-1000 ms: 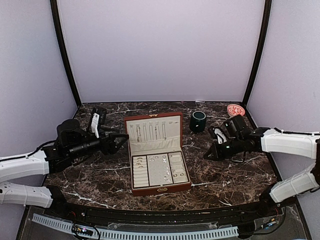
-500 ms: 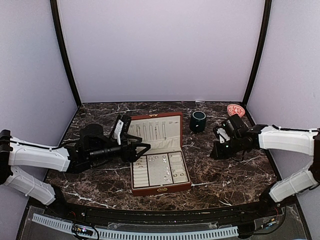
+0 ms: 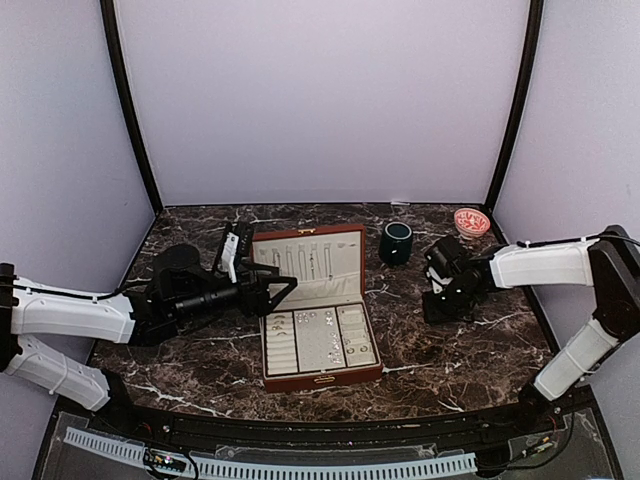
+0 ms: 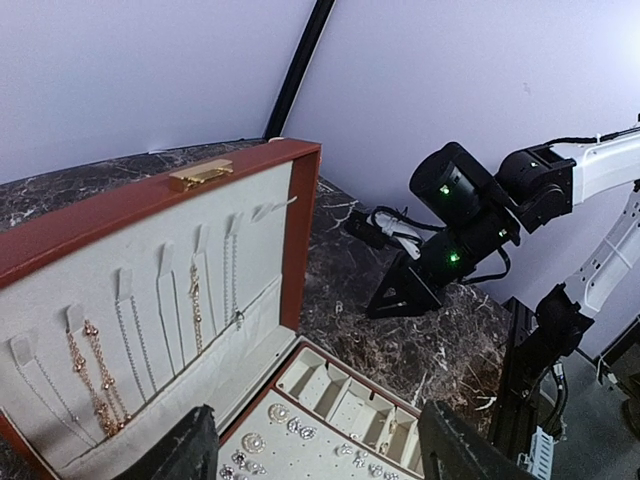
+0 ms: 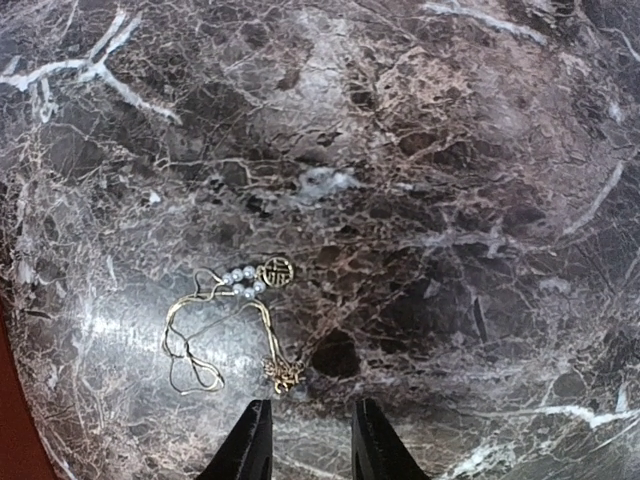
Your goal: Organize the mixed jewelry
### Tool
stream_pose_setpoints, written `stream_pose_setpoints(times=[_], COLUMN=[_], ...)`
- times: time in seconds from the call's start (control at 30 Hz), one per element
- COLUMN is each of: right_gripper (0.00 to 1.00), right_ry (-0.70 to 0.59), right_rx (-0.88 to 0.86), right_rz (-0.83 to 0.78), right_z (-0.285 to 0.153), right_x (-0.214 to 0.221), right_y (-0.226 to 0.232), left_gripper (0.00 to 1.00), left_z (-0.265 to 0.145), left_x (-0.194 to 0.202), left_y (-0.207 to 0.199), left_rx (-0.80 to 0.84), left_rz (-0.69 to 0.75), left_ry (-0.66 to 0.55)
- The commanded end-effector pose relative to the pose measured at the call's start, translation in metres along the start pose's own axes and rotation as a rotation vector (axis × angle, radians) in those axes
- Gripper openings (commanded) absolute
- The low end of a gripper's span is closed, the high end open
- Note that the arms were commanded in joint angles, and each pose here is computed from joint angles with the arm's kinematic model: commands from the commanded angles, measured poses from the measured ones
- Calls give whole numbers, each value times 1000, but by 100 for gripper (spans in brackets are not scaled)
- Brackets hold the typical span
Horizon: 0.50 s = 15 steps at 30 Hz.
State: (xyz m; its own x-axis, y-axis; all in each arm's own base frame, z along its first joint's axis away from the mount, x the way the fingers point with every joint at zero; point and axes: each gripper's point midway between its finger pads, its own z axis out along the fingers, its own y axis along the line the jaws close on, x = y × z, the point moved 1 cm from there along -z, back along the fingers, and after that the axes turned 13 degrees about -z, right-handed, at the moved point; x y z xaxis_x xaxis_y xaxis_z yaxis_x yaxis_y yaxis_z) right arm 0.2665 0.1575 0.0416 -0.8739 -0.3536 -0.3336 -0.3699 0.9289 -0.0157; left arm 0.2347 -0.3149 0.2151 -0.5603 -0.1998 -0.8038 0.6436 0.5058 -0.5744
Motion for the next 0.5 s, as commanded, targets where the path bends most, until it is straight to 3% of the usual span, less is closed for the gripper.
stream_pose_setpoints(times=[0.0,0.23,0.47], right_gripper=[30,31,22], right_ry=[-33,-1,66], right_rx=[1,-3,9], right_rz=[-45,-89,-73], right_z=[2,18,26], right_x=[-16,-15,4], right_y=[6,15,15], left_gripper=[71,72,72], left_z=[-3,-2,-4], left_x=[-10,-11,-12], left_y=[-3,-4,-3], left_rx=[0,0,-7], left_rz=[0,-3,-2], left_ry=[-39,-37,-41])
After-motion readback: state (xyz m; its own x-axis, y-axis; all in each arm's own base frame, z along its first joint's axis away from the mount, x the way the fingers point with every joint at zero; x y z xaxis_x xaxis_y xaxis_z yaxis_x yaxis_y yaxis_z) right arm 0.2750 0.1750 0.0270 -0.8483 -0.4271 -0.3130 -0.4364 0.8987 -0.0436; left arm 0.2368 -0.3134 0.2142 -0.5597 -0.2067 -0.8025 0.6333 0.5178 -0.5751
